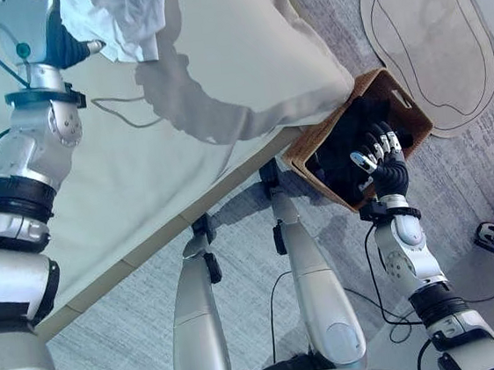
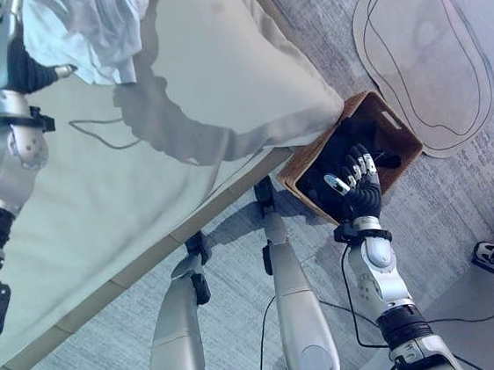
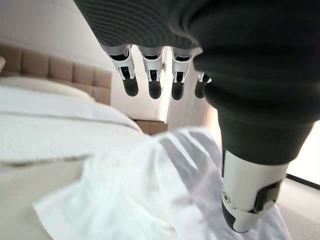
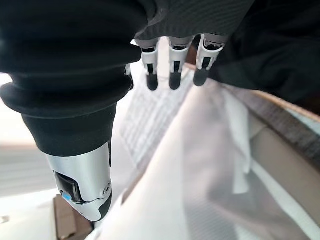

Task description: Pick up clothes into the bucket

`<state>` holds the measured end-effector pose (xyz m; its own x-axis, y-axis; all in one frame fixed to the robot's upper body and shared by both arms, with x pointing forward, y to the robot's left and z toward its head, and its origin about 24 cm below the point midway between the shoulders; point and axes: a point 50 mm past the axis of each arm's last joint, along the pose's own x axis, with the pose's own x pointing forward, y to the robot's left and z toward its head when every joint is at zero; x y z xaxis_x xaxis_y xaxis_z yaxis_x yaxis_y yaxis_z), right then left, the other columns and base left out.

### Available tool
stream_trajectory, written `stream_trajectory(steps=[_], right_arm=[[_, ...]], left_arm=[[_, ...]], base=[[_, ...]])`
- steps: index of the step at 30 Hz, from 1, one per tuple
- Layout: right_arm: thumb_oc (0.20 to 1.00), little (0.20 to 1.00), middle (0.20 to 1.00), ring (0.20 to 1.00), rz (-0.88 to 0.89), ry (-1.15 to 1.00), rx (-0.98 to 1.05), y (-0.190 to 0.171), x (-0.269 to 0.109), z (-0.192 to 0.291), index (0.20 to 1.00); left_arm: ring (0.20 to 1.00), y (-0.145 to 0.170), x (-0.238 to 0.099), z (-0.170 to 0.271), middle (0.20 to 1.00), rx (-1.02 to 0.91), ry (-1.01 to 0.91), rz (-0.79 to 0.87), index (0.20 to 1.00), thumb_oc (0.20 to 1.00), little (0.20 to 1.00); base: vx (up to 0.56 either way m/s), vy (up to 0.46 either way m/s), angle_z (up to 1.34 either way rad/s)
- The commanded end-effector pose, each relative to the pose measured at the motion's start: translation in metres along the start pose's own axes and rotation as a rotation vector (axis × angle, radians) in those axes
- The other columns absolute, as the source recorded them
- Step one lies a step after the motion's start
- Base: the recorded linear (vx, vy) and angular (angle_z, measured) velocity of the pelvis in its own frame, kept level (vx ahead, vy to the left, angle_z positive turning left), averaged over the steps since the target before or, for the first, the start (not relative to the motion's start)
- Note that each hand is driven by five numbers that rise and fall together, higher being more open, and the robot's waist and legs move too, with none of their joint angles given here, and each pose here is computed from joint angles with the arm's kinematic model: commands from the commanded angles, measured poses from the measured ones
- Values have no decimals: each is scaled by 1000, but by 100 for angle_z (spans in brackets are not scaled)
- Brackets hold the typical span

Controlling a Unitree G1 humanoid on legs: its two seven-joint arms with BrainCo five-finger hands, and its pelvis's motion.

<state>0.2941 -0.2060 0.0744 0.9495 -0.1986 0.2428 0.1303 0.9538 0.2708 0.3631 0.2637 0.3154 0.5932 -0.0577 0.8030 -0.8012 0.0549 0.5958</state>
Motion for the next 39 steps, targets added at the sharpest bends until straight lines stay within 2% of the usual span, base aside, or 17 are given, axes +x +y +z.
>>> stream_trajectory(steps=[1,9,16,29,30,31,32,33,39], right_arm=[[1000,1000,1000,1000,13,-155,5,-10,3,33,1000],[1000,1000,1000,1000,19,-182,-13,-12,0,38,1000],[1000,1000,1000,1000,39,-211,-8,-13,-1,45,1000],[1000,1000,1000,1000,53,-209,48,-15,-4,46,1000],[1000,1000,1000,1000,53,-211,48,-15,-3,47,1000],[1000,1000,1000,1000,54,-212,47,-15,-3,47,1000],[1000,1000,1000,1000,50,-212,50,-16,-3,47,1000],[1000,1000,1000,1000,50,-211,52,-15,-3,47,1000],[1000,1000,1000,1000,43,-201,54,-17,-4,45,1000]], left_arm=[[1000,38,19,-13,1000,-59,2,107,1000,1000,1000],[1000,36,23,-6,1000,-137,-31,46,1000,1000,1000],[1000,31,36,-10,1000,0,-17,-60,1000,1000,1000],[1000,23,43,-16,1000,87,23,-218,1000,1000,1000],[915,24,44,-16,915,95,25,-219,915,915,915],[765,23,43,-18,765,103,29,-227,765,765,765],[442,23,43,-18,442,104,34,-236,442,442,442],[200,23,43,-20,200,108,40,-238,200,200,200],[200,21,41,-22,200,116,46,-256,200,200,200]], base=[[-1,17,-3],[-4,11,-1],[-4,3,-1],[21,8,-4],[0,0,0],[0,0,0],[0,0,0],[0,0,0],[4,-8,-7]])
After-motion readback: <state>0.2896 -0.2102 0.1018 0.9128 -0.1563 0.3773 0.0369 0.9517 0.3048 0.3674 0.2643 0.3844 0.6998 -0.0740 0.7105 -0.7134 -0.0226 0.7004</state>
